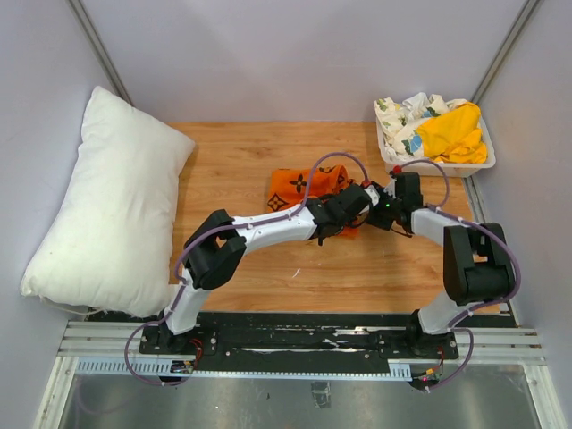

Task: Remove the pillowcase from the pillow
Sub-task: Fold the pillowcase at the center of the board.

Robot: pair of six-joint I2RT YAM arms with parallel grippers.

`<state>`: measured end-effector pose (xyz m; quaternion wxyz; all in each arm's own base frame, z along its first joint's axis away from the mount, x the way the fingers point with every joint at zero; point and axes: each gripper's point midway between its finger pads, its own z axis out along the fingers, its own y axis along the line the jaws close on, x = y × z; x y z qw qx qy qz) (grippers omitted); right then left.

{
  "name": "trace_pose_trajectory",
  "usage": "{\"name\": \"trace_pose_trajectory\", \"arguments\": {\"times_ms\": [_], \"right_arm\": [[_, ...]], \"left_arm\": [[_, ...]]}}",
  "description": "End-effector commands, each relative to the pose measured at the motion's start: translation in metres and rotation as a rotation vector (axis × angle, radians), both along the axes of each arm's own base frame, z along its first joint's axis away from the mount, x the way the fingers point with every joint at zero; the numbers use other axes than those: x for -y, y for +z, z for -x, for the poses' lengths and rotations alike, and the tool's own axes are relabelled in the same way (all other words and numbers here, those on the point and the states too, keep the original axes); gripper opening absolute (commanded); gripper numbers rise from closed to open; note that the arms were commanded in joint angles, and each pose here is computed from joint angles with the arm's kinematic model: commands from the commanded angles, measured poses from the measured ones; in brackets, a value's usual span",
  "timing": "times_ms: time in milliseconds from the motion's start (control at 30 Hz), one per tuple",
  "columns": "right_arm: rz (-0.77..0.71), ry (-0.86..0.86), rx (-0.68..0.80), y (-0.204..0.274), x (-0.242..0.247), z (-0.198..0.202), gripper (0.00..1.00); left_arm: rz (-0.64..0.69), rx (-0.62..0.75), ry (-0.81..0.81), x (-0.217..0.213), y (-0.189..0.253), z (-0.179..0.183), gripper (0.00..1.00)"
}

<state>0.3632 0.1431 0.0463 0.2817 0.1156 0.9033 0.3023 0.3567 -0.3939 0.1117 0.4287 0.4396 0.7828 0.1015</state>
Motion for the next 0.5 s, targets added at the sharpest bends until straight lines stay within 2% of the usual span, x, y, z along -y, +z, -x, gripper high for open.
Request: {"name": "trace_pose_trajectory", "arguments": {"times_ms": [0,100,300,367,400,433,467], "right_arm": [[0.051,-0.124,-0.008,0.011,0.049,0.006,0.82],[0.068,-0.158,0.006,0.015,0.06,0.008,0.79],[-0.027,-0.113,0.003,0.008,0.04,0.01,0.73],[-0.027,-0.102,-0.008,0.004,0.038,0.012,0.72],[-0.026,-0.098,-0.012,0.002,0.038,0.013,0.72],[-0.025,-0.095,-0.014,0.002,0.038,0.013,0.72],[-0.022,-0.093,-0.015,0.001,0.038,0.013,0.72]], "left_arm": [[0.111,-0.027,-0.028,0.016,0.002,0.009,0.0],[0.132,-0.038,-0.038,0.018,0.002,0.011,0.0],[0.147,-0.056,-0.051,0.023,0.0,0.013,0.01],[0.154,-0.058,-0.021,0.021,-0.001,0.01,0.08],[0.166,-0.074,-0.011,0.021,-0.001,0.008,0.23],[0.187,-0.095,-0.006,0.022,-0.001,0.008,0.47],[0.213,-0.109,-0.005,0.023,0.002,0.006,0.66]]}}
